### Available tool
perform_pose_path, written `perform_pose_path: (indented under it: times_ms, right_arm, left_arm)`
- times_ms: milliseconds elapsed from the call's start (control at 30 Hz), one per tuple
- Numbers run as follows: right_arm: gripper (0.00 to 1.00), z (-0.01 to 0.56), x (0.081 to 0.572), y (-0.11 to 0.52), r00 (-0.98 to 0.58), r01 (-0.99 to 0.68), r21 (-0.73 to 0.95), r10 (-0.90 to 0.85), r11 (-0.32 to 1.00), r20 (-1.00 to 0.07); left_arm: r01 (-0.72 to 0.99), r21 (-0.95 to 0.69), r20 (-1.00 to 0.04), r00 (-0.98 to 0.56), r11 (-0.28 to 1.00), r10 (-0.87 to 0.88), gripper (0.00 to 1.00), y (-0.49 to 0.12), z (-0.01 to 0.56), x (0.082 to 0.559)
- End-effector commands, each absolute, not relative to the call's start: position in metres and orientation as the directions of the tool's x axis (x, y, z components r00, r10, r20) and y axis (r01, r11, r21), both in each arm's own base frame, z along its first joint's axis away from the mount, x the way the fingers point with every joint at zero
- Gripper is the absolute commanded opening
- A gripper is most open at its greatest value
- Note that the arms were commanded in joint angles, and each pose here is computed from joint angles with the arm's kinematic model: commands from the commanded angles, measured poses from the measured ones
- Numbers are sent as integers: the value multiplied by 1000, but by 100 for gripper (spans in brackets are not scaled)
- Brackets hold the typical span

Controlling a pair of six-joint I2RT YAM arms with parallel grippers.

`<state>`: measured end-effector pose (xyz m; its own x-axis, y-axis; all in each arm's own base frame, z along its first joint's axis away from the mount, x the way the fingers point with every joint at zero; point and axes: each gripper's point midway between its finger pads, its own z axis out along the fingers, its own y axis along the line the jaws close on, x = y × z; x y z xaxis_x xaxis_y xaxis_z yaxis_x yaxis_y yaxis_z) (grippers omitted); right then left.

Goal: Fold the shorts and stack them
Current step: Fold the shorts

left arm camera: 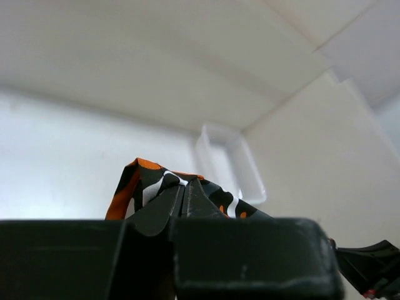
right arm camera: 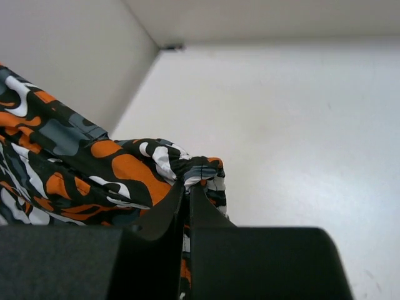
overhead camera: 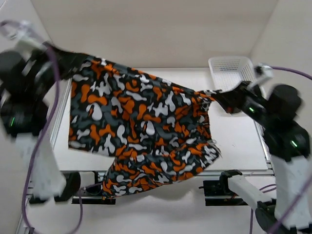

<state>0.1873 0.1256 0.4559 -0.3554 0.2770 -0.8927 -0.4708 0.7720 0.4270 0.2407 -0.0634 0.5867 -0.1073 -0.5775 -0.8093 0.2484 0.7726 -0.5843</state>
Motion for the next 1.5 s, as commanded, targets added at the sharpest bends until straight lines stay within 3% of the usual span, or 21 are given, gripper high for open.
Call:
perform_pose_path:
  times_ms: [0,167,300,500,733,900,933,1000,1067,1267,1467]
  right_arm:
    - [0,356,264,74,-465,-72,320,252,945,-849]
    - [0,273,343,84,-594,10,285,235,959,-770]
    - [0,213,393,89,-699,70,232,213,970,-683]
    - [0,159,450,101,-775,103,203,206,974,-597]
    - [0,166,491,121,-792,42,261,192,964,-579]
    - [0,185,487,127,-786,-4,312,190,950,-588]
    - [0,187,485,126,-785,-4,312,190,950,-589]
    - [0,192,472,120,-790,3,318,198,948,-581]
    - [0,194,461,121,-796,-5,330,196,944,-573]
    - [0,190,413,91,-806,58,316,232,947,-545]
    - [0,162,366,75,-839,102,273,230,956,-493]
  left_arm:
    - [-119,-559,-801,-179,821,-572,10,1,494,383]
    - [-231,-531,-713,-399,816,-577,10,-2,388,457]
    - [-289,-501,-663,-478,816,-576,10,-4,331,502]
    - [-303,-484,-657,-493,821,-570,10,2,296,555]
    - [-282,-499,-672,-472,820,-571,10,15,299,576]
    - [-226,-490,-682,-502,842,-532,10,-4,328,534]
    - [-172,-504,-706,-482,846,-519,10,-18,360,510]
    - [-146,-492,-682,-549,858,-484,10,-37,348,480]
    - [-70,-501,-704,-547,863,-453,10,-65,373,436]
    - [-45,-504,-557,-747,862,-364,10,-125,293,317]
    - [-55,-511,-445,-837,858,-318,10,-156,228,241]
